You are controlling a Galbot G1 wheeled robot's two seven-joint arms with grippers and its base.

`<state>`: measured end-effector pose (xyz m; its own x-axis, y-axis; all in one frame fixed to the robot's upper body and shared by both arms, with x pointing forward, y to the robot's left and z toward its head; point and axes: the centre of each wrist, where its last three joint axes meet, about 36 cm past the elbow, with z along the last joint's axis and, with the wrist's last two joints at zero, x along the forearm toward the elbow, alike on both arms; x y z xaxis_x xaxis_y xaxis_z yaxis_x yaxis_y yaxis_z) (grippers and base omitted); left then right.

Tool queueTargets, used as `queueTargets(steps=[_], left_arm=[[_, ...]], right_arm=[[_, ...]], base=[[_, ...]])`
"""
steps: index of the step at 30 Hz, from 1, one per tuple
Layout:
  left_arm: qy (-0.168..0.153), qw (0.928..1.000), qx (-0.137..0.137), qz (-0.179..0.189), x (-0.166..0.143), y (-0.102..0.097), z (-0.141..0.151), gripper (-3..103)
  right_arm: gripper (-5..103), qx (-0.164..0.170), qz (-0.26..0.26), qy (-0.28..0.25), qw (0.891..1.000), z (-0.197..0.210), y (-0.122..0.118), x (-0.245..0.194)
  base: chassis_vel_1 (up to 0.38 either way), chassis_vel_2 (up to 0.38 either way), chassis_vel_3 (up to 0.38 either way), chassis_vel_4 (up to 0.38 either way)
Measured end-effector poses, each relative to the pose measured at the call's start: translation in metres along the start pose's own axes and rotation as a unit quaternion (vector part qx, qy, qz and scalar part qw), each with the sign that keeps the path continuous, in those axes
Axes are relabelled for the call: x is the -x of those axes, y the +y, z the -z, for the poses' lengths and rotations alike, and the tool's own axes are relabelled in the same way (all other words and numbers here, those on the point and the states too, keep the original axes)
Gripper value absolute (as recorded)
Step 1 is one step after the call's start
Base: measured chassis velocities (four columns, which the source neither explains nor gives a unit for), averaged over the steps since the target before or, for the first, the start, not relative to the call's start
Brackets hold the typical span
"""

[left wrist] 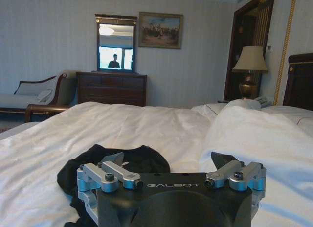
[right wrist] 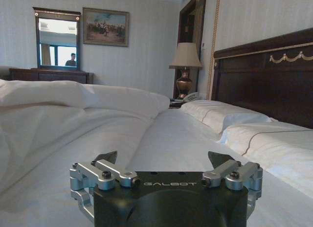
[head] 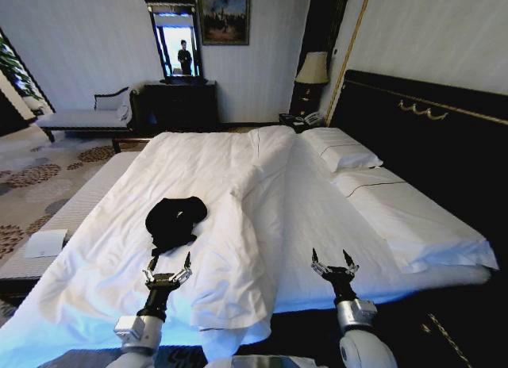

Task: Fold the clothes on the bed.

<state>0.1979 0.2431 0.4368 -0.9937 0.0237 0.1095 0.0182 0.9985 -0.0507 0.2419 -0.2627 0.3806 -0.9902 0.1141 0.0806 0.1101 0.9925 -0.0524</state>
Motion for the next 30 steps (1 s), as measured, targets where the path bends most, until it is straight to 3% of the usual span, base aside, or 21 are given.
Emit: queueTargets(steps=[5, 22, 27, 30], left_arm=[[0.012, 0.9999, -0.009, -0.003, -0.01, 0.003, 0.007, 100], [0.02, 0.9997, 0.016, 0.005, -0.022, 0.019, 0.002, 100], [0.019, 0.9996, 0.017, 0.006, -0.021, 0.019, 0.0, 100], [0.018, 0.9997, 0.017, 0.005, -0.02, 0.018, 0.0, 100]], right_arm=[[100, 0.001, 0.001, -0.001, 1.0, 0.003, -0.001, 0.0], [100, 0.019, 0.013, -0.007, 1.0, 0.022, -0.006, -0.002], [100, 0.075, 0.028, 0.004, 0.997, 0.04, 0.0, -0.01], [100, 0.086, 0.036, 0.007, 0.996, 0.045, 0.002, -0.013]], base=[[0.049, 0.127, -0.037, -0.126], [0.06, 0.112, -0.052, -0.114], [0.045, 0.117, -0.059, -0.126], [0.052, 0.115, -0.047, -0.107]])
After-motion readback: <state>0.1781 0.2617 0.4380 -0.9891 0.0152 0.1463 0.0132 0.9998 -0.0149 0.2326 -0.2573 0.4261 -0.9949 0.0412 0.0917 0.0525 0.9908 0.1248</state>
